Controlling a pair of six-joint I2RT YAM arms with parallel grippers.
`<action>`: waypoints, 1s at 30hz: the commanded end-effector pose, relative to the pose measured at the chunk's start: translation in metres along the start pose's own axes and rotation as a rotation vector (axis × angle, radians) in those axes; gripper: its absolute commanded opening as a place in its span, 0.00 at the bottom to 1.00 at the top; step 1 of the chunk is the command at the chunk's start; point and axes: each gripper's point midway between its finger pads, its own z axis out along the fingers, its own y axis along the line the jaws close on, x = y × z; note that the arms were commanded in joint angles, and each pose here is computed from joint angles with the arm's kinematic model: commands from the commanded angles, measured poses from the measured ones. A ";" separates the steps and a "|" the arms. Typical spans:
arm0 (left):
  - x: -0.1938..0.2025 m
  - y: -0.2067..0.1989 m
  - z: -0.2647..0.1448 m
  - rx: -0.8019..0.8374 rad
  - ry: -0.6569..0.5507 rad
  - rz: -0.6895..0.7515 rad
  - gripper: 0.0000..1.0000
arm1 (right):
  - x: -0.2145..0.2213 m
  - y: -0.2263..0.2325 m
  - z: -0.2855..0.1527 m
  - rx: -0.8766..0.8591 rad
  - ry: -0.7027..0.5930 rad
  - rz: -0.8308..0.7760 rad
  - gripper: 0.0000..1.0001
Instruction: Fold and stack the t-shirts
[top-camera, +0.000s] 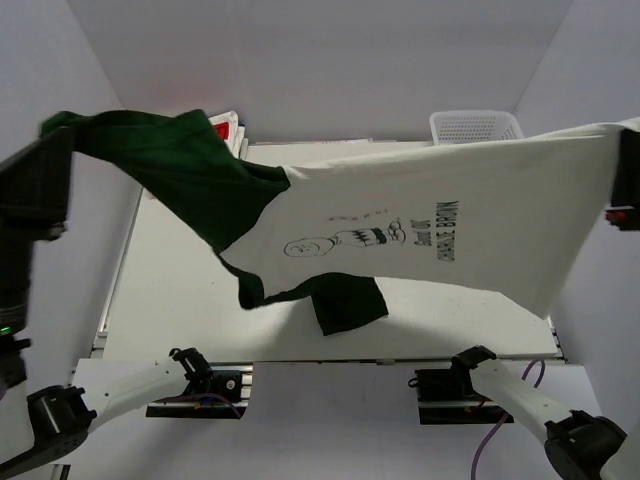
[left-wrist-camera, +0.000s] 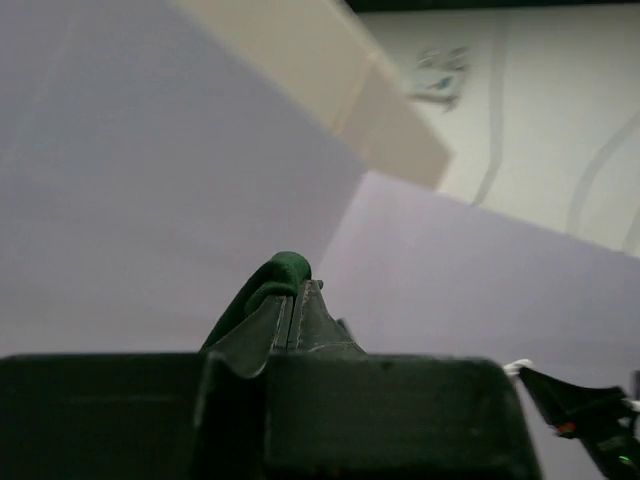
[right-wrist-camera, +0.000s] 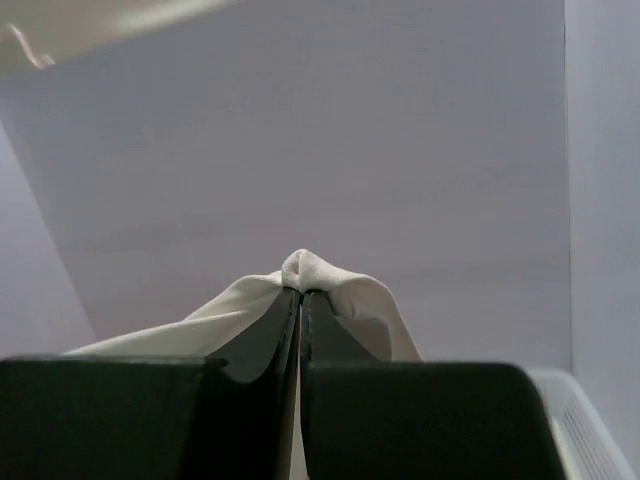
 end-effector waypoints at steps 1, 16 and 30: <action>-0.037 -0.061 -0.014 0.310 -0.017 0.013 0.00 | -0.045 0.011 -0.016 -0.082 -0.102 -0.037 0.00; -0.004 -0.036 0.088 0.047 -0.082 0.287 0.00 | 0.030 0.011 0.045 -0.030 0.038 -0.098 0.00; 0.296 0.270 0.130 -0.698 0.319 0.844 0.00 | 0.422 -0.080 0.091 0.317 0.668 -0.191 0.00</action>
